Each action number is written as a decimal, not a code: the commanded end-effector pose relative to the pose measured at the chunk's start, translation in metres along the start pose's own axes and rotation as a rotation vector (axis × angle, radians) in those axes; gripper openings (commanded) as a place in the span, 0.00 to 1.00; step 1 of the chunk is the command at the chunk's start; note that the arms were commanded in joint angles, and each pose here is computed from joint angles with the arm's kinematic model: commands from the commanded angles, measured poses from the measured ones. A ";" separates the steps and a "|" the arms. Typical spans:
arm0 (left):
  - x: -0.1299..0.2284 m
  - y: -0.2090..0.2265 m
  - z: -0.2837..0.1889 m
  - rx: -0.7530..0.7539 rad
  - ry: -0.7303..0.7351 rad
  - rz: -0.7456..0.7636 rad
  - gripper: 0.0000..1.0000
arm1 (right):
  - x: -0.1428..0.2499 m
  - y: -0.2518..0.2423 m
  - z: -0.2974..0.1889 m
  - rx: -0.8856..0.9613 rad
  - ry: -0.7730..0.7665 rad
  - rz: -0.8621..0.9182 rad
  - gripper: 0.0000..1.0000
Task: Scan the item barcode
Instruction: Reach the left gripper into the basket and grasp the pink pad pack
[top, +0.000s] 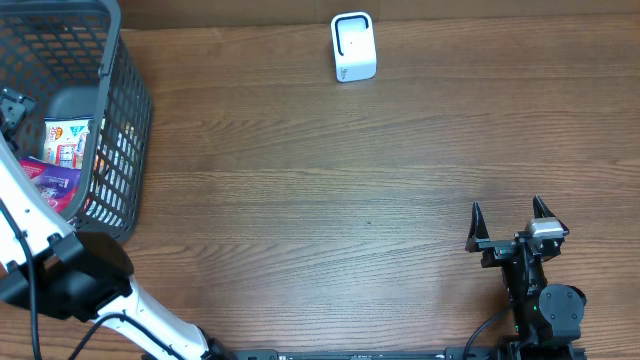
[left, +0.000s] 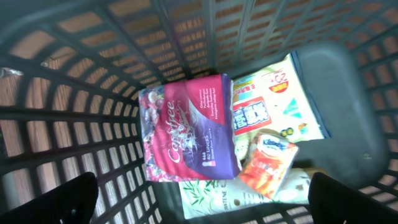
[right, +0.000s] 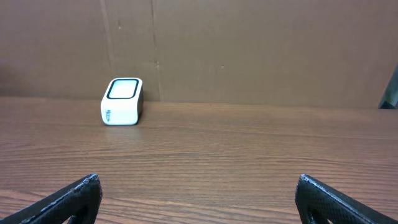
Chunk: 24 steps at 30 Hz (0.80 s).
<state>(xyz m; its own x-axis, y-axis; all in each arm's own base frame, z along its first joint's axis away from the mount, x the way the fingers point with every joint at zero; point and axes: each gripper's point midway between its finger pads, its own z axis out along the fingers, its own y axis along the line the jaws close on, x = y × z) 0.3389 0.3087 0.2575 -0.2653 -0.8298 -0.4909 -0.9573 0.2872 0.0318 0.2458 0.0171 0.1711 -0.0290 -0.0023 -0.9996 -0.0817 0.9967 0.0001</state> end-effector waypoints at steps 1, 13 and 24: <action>0.001 -0.005 0.020 -0.032 0.018 -0.006 1.00 | 0.001 0.000 0.000 0.003 -0.006 -0.002 1.00; 0.029 -0.026 0.098 -0.084 0.155 0.041 1.00 | 0.001 0.000 0.000 0.003 -0.006 -0.001 1.00; 0.056 -0.034 0.145 -0.115 0.260 0.071 1.00 | 0.001 -0.001 0.000 0.003 -0.006 -0.002 1.00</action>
<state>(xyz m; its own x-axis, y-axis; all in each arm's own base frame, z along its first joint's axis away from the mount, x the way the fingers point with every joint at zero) 0.3690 0.3237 0.1109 -0.3528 -0.8986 -0.2609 -0.9325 0.3148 0.1768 0.2458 0.0172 0.1711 -0.0290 -0.0023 -0.9996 -0.0825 0.9966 0.0001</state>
